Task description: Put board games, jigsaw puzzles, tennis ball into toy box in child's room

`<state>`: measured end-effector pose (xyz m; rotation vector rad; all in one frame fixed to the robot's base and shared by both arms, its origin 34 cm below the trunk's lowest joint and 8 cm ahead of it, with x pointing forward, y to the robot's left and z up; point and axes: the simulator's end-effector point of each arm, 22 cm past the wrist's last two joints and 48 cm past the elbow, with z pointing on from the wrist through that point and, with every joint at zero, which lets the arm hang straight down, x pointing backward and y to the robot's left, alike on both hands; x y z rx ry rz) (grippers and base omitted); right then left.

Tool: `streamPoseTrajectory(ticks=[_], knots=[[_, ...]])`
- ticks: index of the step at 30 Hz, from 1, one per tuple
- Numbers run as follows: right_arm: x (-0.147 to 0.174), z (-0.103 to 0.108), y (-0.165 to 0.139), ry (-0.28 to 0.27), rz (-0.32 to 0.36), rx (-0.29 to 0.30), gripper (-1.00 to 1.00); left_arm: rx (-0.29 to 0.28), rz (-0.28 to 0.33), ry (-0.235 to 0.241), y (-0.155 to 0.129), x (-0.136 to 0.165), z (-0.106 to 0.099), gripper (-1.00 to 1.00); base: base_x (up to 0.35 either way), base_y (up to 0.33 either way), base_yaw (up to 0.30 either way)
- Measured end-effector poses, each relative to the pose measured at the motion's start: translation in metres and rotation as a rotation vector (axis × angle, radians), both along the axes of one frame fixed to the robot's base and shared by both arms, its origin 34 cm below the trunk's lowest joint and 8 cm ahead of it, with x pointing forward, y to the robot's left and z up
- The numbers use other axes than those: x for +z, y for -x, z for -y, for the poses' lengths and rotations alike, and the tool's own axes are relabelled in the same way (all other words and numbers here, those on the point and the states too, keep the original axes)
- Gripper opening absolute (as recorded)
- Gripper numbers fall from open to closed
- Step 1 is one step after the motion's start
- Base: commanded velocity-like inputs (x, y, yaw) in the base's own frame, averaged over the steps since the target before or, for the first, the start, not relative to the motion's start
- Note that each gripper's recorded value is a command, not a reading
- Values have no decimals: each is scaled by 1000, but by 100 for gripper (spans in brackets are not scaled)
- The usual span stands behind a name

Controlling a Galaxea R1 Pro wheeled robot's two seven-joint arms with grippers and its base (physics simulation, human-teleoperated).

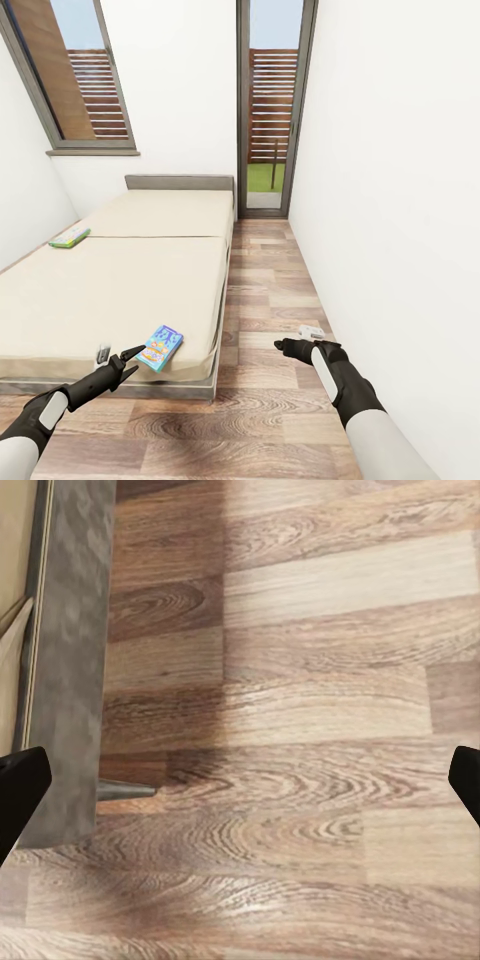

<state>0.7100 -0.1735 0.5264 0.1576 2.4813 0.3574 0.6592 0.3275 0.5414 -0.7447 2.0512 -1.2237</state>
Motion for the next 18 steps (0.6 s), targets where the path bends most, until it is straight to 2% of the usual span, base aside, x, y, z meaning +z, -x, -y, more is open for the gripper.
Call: streamPoseTrajectory(ticks=[10,18], knots=[[-15,1,3,-1,0,-2,100,-1,0,1,3,-15,1,100,0,0,0],[-15,1,3,-1,0,-3,100,0,0,1,3,-15,0,100,0,0,0]])
